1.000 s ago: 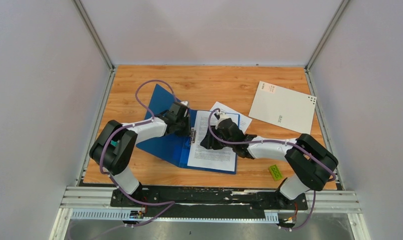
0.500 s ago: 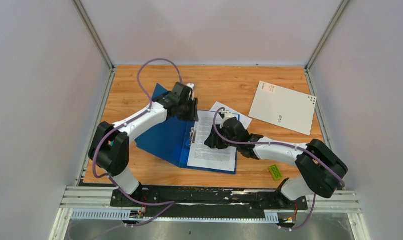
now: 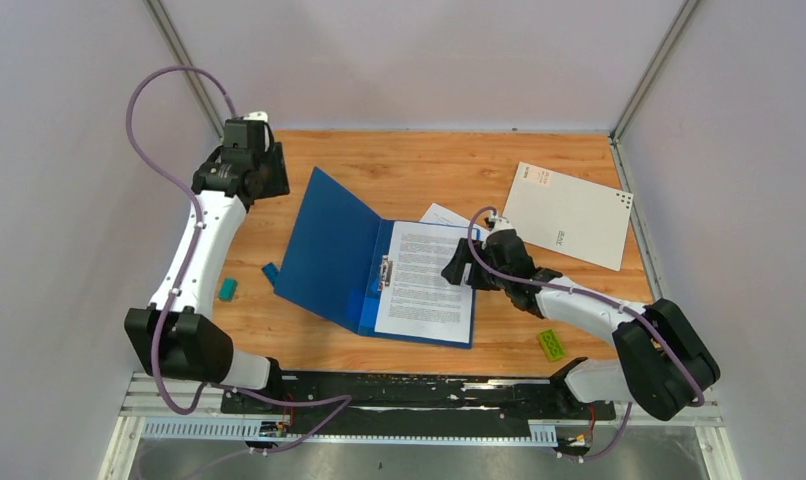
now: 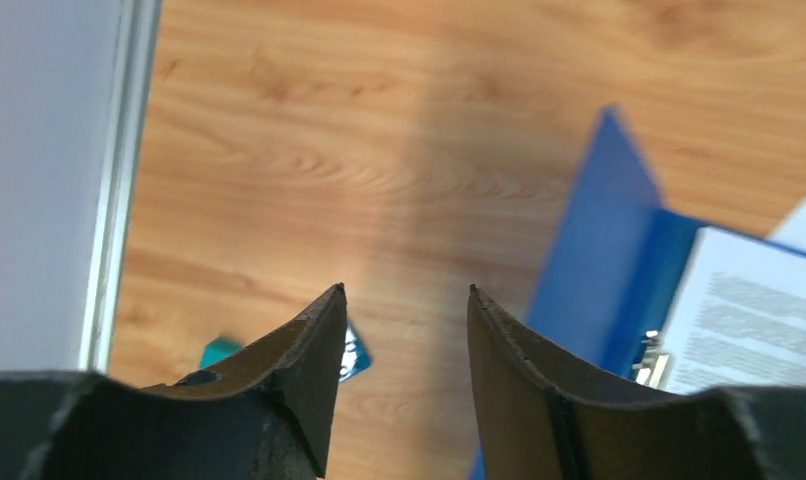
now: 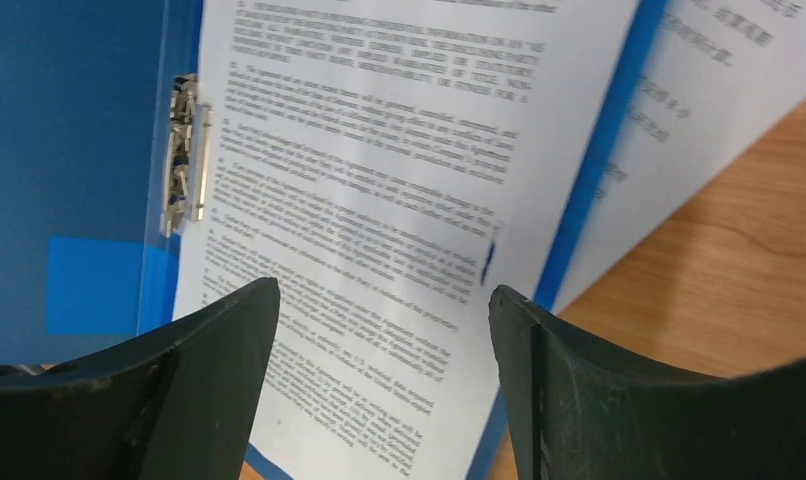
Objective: Put the files into the folder
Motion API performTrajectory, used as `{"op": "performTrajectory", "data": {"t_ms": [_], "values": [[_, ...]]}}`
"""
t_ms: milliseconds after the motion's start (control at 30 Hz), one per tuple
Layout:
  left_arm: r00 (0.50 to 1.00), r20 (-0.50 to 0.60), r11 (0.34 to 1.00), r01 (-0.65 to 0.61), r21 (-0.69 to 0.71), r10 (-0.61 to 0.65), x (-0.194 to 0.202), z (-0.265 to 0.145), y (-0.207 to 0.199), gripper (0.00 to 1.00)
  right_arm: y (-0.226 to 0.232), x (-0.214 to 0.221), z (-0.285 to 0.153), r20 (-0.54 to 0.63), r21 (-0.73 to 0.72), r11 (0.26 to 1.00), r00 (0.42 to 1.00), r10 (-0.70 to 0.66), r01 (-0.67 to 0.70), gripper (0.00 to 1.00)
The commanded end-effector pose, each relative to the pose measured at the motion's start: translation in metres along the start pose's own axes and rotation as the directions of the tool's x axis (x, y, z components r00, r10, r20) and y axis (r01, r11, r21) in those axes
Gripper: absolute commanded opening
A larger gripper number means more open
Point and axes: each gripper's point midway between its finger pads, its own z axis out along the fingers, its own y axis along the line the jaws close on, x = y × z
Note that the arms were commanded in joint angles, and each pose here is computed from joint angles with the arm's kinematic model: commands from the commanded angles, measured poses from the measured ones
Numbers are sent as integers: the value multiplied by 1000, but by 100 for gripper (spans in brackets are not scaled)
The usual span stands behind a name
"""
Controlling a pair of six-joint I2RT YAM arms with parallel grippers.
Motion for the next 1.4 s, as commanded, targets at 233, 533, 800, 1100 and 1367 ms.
{"op": "performTrajectory", "data": {"t_ms": [233, 533, 800, 1100, 1367], "values": [[946, -319, 946, 150, 288, -52, 98, 41, -33, 40, -38, 9, -1, -32, 46, 999, 999, 23, -21, 79], [953, -295, 752, 247, 611, -73, 95, -2, -114, 35, -49, 9, -5, -23, 45, 998, 999, 46, -45, 83], [933, -353, 712, 200, 673, 71, 155, -4, -181, 35, -29, 14, -5, -8, -141, 979, 989, 147, -146, 84], [880, -410, 811, 50, 582, 240, 232, 38, -198, 37, -30, 0, -29, 112, -159, 963, 965, 237, -218, 84], [861, -433, 857, -6, 516, 267, 258, 61, -189, 37, -29, -14, -46, 157, -127, 976, 968, 195, -176, 77]]}}
